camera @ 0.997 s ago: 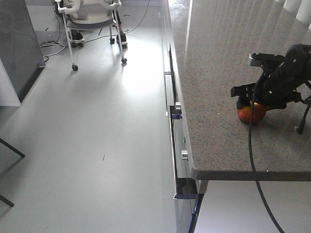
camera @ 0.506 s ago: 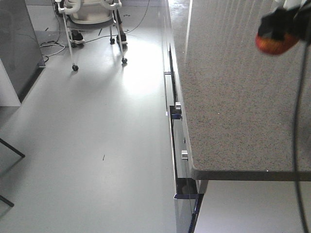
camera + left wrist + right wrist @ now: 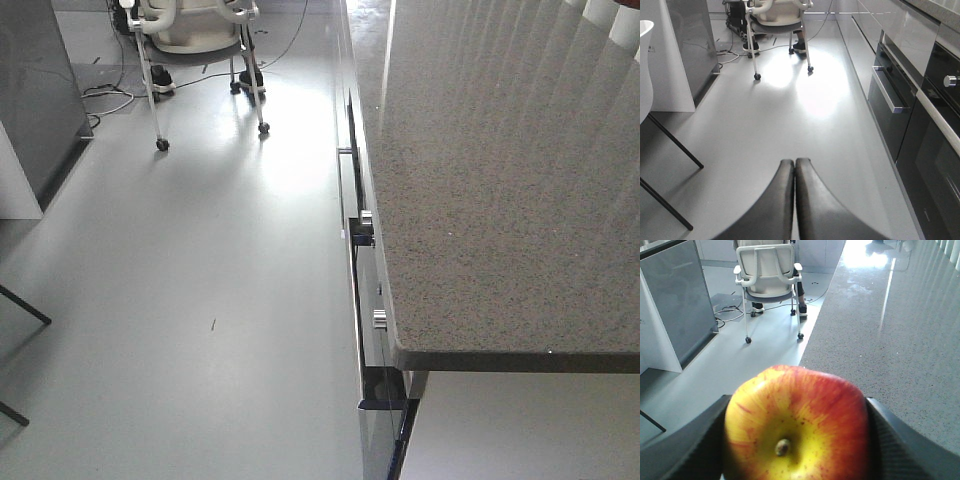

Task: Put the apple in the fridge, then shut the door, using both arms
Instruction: 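Lift the apple off the countertop with the right gripper, then drive the base away from the counter, holding the apple in the right gripper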

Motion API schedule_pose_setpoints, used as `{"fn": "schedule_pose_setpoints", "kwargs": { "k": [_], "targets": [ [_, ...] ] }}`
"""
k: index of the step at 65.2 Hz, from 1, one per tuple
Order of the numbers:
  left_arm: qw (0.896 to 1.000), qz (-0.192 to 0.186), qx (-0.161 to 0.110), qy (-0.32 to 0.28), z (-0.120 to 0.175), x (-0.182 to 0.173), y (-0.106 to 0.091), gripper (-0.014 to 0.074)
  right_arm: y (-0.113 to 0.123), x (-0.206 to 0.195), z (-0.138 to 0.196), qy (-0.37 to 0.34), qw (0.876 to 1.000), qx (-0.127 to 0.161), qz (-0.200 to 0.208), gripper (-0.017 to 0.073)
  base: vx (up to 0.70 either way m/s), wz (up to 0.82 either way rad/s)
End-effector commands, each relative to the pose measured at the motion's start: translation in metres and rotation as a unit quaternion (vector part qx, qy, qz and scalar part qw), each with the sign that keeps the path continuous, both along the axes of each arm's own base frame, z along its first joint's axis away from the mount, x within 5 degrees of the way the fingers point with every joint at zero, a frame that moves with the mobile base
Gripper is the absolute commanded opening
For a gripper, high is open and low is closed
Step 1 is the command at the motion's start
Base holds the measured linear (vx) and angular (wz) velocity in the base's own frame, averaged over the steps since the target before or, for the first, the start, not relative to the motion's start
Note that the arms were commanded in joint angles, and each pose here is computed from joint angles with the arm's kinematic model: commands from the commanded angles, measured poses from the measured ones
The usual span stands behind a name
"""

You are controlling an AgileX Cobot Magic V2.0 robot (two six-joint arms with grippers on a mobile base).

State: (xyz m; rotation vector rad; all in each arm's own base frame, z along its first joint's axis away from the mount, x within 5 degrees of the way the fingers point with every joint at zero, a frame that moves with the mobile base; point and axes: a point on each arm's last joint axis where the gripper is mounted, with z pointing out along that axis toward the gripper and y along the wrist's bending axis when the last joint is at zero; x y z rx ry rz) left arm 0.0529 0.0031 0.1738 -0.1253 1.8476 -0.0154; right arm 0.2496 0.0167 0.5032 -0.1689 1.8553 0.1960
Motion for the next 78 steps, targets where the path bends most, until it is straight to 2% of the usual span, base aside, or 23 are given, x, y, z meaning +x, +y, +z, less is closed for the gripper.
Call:
{"fn": "schedule_pose_setpoints", "kwargs": {
  "k": [1,78],
  "targets": [
    [0.999,-0.001,-0.001,-0.051,0.0126,0.0002,-0.0003,-0.0006,-0.0014,-0.0114,0.0217,-0.063,0.998,0.009,-0.009,0.0158,0.0,0.0],
    [0.999,-0.001,-0.001,-0.051,0.0126,0.0002,-0.0003,-0.0006,-0.0014,-0.0114,0.0217,-0.063,0.998,0.009,-0.009,0.0158,0.0,0.0]
  ]
}}
